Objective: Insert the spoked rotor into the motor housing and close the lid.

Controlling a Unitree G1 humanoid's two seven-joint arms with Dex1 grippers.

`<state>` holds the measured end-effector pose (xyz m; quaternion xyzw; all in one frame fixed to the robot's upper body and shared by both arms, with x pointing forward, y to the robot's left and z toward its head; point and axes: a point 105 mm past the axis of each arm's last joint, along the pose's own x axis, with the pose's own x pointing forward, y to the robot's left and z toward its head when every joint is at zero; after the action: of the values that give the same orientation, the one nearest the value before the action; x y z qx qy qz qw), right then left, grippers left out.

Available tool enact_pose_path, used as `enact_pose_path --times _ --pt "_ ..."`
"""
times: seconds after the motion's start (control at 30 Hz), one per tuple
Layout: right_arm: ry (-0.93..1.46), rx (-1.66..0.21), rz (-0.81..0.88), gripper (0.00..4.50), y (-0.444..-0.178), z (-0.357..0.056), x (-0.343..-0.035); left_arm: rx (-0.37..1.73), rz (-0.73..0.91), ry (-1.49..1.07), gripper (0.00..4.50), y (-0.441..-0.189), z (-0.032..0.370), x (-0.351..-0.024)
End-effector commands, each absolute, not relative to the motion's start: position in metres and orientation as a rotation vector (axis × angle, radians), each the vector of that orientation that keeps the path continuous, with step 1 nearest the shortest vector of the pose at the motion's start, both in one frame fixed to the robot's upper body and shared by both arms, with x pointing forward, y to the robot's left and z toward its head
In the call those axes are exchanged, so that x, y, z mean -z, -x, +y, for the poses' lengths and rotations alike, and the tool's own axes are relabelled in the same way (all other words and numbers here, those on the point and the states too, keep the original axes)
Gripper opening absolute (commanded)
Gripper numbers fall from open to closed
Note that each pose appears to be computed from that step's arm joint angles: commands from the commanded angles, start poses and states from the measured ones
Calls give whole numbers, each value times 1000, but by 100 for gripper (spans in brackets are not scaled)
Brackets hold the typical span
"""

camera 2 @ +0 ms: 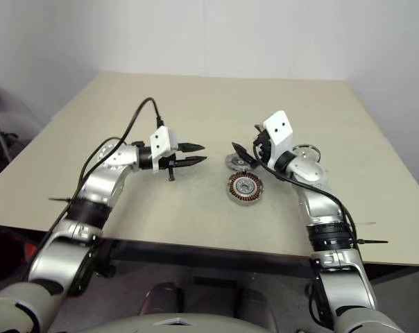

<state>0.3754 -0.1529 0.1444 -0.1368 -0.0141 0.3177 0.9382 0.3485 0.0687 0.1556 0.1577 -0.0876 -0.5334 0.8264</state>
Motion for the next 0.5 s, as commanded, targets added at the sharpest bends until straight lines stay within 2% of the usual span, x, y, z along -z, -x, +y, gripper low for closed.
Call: enact_pose_path --times 0.03,0.17,0.3,0.5 --pt "289 -629 -16 450 -367 -181 -163 1029 -238 -221 129 -341 72 -173" --pt "332 -635 72 450 -353 -210 -161 966 -235 -133 129 -335 72 -173" --pt "396 -612 189 450 -339 -236 -147 928 -229 -98 129 -338 74 -170" --pt "391 -413 398 450 -324 -275 -106 868 -242 -40 129 -345 69 -169"
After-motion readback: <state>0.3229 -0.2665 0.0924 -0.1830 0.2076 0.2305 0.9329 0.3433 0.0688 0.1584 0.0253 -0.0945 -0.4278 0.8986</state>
